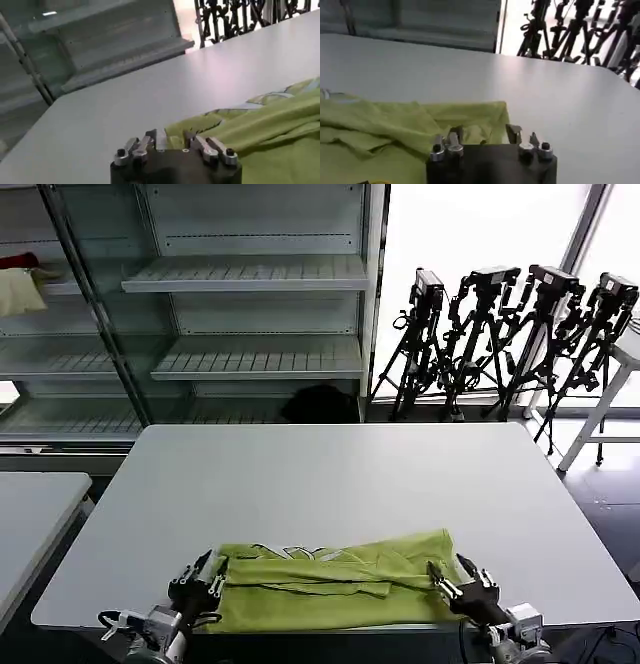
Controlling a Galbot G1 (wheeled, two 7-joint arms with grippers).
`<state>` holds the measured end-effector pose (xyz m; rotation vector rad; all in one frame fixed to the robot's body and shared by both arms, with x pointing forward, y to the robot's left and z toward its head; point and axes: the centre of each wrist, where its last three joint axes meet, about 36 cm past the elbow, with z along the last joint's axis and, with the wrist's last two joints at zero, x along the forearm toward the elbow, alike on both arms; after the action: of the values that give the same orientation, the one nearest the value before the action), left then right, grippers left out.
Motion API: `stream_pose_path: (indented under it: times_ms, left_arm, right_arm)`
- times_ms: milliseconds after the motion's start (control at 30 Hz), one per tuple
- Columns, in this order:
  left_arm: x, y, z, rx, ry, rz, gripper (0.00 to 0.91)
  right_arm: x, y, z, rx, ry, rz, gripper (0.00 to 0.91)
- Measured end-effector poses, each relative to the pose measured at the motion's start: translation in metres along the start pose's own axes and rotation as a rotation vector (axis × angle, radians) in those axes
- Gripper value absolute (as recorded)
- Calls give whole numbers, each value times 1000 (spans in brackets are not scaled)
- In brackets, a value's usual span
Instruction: Fold and organize the clothes.
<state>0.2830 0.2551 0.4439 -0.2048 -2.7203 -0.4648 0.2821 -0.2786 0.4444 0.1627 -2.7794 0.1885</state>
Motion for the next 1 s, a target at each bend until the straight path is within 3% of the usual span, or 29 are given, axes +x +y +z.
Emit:
stream_pose_path:
  times_ms: [200, 400, 767, 1000]
  left_arm:
    - [21, 2, -12, 6, -42, -39, 907]
    - [37, -7, -11, 67, -46, -69, 907]
    - [38, -30, -3, 301, -50, -76, 907]
    - [29, -47, 6, 394, -25, -76, 907]
  right_arm:
    - [5, -1, -4, -1, -76, 82, 907]
    - [10, -7, 0, -11, -134, 138, 907]
    - [19, -16, 28, -32, -261, 133, 907]
    - [20, -20, 42, -39, -301, 133, 907]
